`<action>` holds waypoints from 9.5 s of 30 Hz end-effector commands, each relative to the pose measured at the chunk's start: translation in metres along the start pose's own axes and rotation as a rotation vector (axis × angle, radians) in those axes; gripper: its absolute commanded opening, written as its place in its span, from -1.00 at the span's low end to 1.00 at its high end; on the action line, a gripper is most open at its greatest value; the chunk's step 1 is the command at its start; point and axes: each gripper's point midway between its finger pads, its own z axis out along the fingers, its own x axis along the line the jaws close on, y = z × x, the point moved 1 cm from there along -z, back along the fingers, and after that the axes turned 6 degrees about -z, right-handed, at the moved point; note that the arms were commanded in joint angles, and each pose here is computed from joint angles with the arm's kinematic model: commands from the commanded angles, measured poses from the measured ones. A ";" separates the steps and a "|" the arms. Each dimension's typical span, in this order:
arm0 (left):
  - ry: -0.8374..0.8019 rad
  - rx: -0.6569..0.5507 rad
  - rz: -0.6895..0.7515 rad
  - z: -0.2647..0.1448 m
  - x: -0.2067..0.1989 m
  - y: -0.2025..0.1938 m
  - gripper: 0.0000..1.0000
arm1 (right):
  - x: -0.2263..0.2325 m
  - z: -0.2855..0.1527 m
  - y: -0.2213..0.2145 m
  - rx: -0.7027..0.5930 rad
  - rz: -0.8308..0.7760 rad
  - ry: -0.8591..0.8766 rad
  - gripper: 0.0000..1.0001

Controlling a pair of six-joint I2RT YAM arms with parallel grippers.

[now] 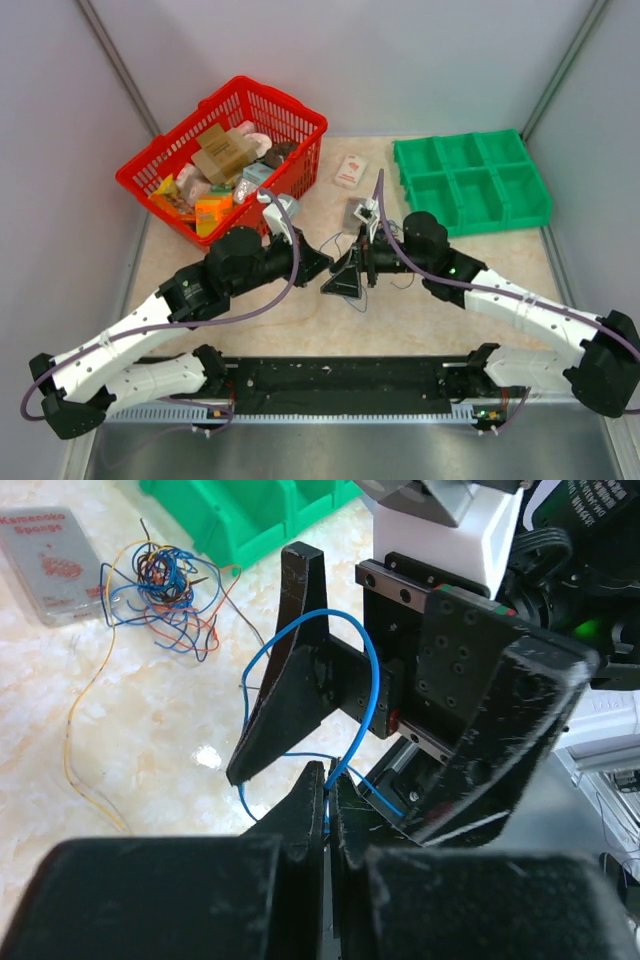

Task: Untangle the cables

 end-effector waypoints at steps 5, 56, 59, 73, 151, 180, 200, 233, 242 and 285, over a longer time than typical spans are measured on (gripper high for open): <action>-0.035 -0.061 -0.014 -0.007 -0.013 0.020 -1.00 | -0.020 -0.032 0.025 -0.017 -0.073 -0.313 0.68; 0.118 -0.108 -0.133 -0.012 0.003 0.034 0.22 | -0.029 -0.025 0.059 -0.221 -0.043 -0.331 -1.00; 0.129 -0.158 -0.121 -0.025 0.008 0.039 0.47 | -0.082 -0.063 0.073 -0.271 -0.005 -0.517 -1.00; 0.110 -0.102 -0.127 -0.023 0.017 0.014 0.50 | -0.296 -0.221 0.114 -0.407 0.322 -1.144 -1.00; 0.077 -0.013 -0.170 -0.015 0.018 -0.011 0.88 | -0.357 -0.264 -0.022 -0.235 0.709 -1.521 -0.45; 0.065 0.000 -0.176 -0.012 0.018 -0.017 0.86 | -0.379 -0.211 0.002 0.194 0.435 -1.451 -1.00; 0.111 0.043 -0.176 0.006 0.034 -0.034 0.87 | -0.263 -0.116 0.038 0.169 0.136 -1.083 0.17; 0.033 0.184 -0.040 0.093 0.091 -0.051 0.59 | -0.166 -0.056 -0.071 0.204 0.067 -0.589 -1.00; 0.126 0.294 -0.023 0.139 0.119 -0.062 0.30 | -0.156 -0.058 -0.069 0.194 0.067 -0.568 -1.00; 0.131 0.108 -0.089 0.068 0.071 -0.016 -1.00 | -0.146 -0.044 -0.050 -0.011 0.303 -0.429 0.10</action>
